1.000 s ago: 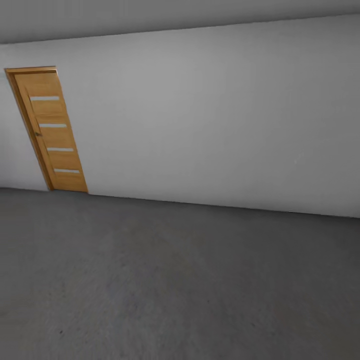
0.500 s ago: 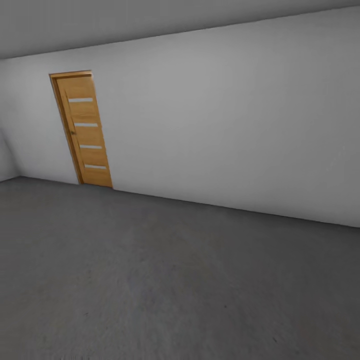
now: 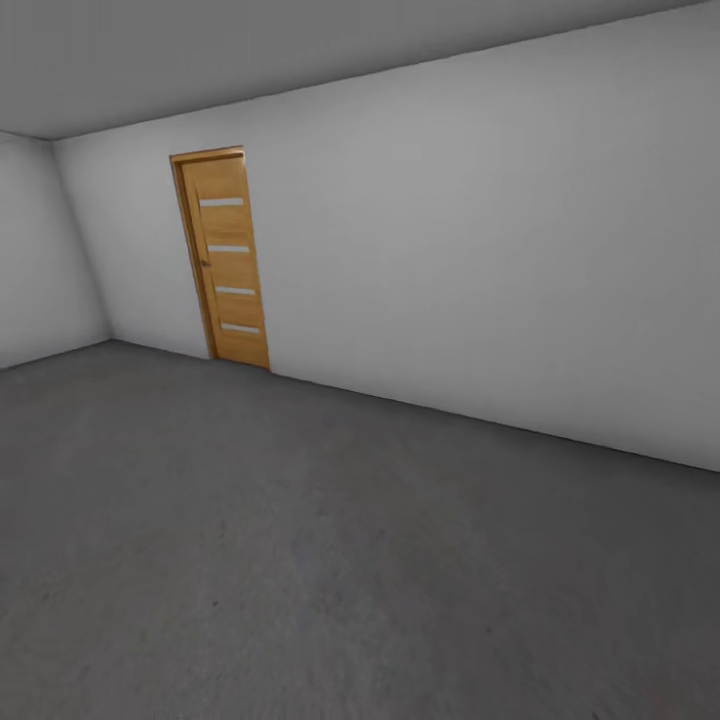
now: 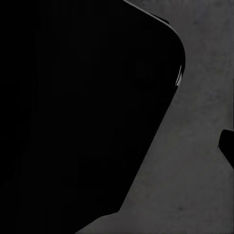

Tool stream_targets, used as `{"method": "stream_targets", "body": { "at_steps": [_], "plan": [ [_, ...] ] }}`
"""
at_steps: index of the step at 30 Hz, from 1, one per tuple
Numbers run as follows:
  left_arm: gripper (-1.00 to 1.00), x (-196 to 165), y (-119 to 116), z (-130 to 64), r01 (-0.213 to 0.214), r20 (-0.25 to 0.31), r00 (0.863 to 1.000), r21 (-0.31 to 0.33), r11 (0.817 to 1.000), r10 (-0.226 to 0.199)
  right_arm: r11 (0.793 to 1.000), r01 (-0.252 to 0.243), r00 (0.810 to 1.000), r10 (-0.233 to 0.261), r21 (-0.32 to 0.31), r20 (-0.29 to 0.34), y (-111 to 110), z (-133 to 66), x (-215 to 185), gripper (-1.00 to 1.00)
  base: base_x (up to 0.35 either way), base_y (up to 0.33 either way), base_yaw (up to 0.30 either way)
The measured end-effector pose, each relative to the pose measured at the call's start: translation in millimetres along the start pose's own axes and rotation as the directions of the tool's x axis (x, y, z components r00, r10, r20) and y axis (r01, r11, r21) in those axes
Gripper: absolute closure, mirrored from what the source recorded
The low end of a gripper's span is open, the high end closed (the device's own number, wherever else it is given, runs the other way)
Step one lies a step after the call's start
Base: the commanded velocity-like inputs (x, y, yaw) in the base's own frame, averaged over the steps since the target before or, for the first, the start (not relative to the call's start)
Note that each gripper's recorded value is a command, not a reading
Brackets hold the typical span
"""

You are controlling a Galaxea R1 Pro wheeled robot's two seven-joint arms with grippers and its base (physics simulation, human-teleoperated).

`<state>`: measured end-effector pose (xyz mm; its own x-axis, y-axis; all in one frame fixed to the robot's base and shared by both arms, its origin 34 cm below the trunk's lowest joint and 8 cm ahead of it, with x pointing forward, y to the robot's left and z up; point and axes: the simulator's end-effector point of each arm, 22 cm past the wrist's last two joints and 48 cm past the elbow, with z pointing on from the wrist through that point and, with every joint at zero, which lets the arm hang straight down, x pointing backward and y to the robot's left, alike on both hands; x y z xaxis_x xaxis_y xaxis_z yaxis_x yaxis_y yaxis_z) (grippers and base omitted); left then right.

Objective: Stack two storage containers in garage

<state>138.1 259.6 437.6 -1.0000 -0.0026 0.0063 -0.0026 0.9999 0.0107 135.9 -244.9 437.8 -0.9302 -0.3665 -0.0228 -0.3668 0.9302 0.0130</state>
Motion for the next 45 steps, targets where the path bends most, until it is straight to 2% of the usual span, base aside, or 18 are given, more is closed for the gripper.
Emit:
{"method": "stream_targets", "body": {
  "at_steps": [45],
  "plan": [
    [-1.00,-7.9,-1.0,-0.1,0.003,0.021,1.000,0.001,1.000,-0.003,1.000,0.001,1.000,-0.001,0.007,0.019,-2.9,0.1,-7.4,-1.00,0.000,0.000,0.279]
  ]
}}
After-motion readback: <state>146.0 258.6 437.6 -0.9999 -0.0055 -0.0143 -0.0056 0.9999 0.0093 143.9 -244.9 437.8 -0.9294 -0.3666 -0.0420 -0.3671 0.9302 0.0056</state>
